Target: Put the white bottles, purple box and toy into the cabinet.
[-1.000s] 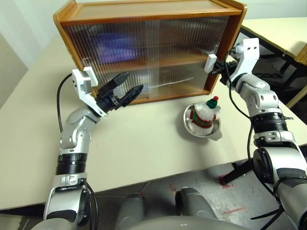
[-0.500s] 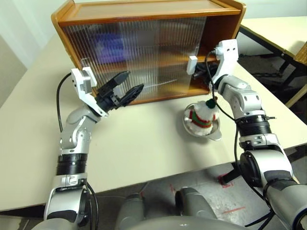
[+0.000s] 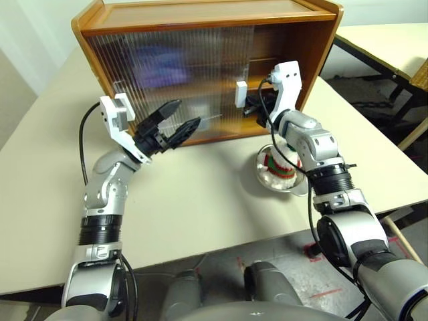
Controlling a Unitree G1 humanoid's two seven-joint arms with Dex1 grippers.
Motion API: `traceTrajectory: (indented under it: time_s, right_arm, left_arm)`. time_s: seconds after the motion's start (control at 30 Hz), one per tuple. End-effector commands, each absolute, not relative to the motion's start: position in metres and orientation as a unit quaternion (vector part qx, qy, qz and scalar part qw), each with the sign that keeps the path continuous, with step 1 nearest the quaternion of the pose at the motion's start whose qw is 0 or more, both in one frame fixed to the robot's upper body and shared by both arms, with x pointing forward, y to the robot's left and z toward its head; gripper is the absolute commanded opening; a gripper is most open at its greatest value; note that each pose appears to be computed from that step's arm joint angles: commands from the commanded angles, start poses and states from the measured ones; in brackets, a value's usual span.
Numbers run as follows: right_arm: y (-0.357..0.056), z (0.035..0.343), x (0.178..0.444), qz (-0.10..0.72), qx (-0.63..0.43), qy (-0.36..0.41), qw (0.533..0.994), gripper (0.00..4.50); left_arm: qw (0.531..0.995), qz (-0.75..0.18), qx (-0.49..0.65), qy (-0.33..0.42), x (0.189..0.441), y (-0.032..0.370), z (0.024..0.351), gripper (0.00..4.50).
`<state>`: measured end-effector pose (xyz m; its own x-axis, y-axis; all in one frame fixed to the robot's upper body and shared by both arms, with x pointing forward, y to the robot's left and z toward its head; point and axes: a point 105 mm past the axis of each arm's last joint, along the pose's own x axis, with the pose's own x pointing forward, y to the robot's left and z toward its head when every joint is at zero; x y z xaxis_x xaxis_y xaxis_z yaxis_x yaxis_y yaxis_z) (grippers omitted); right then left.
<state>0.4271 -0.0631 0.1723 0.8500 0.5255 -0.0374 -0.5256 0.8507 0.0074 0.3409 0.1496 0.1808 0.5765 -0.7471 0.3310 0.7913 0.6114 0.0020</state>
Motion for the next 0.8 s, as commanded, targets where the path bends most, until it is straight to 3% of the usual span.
traceTrajectory:
  time_s: [0.03,0.47,0.8]
  right_arm:
    - [-0.051,0.178,0.426,0.29,-0.003,0.012,0.957,0.02]
    - [-0.03,0.176,0.424,0.314,0.011,0.015,0.949,0.02]
    - [-0.09,0.192,0.428,0.249,-0.047,-0.026,0.967,0.02]
  left_arm:
    - [0.881,-0.443,-0.067,-0.149,0.338,0.144,0.181,4.5]
    - [0.88,-0.445,-0.069,-0.153,0.338,0.141,0.182,4.5]
    - [0.876,-0.451,-0.078,-0.152,0.34,0.133,0.18,4.5]
